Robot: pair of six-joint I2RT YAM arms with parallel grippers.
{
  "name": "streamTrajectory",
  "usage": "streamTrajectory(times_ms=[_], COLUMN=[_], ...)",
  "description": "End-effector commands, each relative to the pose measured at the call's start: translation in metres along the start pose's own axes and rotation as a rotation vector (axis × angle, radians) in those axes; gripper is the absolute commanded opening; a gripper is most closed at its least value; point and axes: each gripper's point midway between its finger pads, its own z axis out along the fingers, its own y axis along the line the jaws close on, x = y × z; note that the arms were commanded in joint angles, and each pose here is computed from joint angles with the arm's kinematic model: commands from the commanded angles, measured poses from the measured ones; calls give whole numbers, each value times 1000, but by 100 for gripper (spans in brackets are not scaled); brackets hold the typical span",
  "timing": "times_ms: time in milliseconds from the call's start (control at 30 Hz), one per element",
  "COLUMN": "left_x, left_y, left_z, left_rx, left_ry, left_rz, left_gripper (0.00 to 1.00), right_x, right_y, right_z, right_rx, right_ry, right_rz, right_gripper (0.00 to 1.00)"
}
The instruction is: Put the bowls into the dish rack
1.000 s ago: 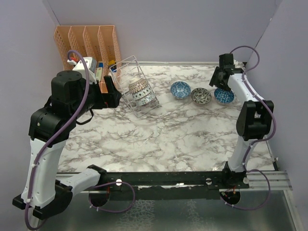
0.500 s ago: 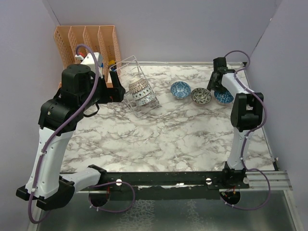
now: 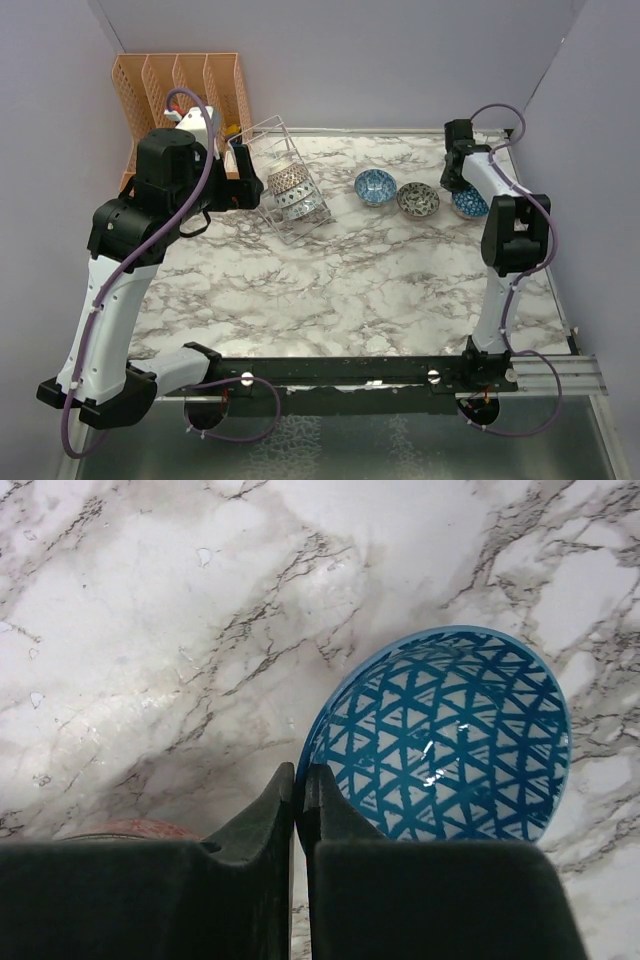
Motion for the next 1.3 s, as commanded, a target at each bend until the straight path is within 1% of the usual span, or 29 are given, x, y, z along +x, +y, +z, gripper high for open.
streamTrajectory(times_ms=[0, 100, 167, 200, 267, 367, 400, 500, 600, 633, 767, 867, 1000, 1133, 1267], left_x=[-6, -8, -8, -9, -10, -12, -13, -14, -15, -17, -21, -23, -22, -21, -20], left_y=[-2, -3, -5, -5, -7, -10, -11, -13, -11, -11, -10, -8, -3, 1, 5], left_z=[-5, -9, -13, -14, -18, -25, -27, -34, -42, -45, -60, -69, -79, -85, -90], left_rx=[13, 23, 31, 34, 43, 61, 67, 79, 76, 75, 74, 68, 52, 37, 22], left_ry=[-40, -49, -55, -59, -65, -75, -79, -83, -91, -99, -123, -144, -161, -168, -177], left_rz=[12, 7, 2, 1, -2, -10, -12, -11, -8, -8, -7, -13, -14, -8, -5], left_gripper=[99, 99, 99, 99, 99, 99, 99, 99, 99, 99, 99, 99, 99, 99, 99], right_x=[-23, -44, -59, -69, -79, -85, -84, -68, -46, -40, -25, -20, -14, -4, 5], right_y=[-7, 1, 19, 26, 41, 64, 73, 110, 148, 163, 203, 230, 264, 291, 315], right_z=[-27, -61, -97, -126, -170, -240, -264, -331, -385, -415, -472, -488, -491, -480, -453], right_rx=[-18, -125, -290, -369, -489, -625, -696, -1034, -1339, -1459, -1724, -1847, -1937, -1959, -1946], right_ry=[-78, -148, -214, -267, -333, -433, -459, -464, -430, -451, -454, -426, -370, -347, -286], right_rz=[45, 71, 78, 97, 119, 126, 141, 242, 343, 361, 458, 551, 686, 799, 880], right_gripper=[1, 1, 1, 1, 1, 1, 1, 1, 1, 1, 1, 1, 1, 1, 1])
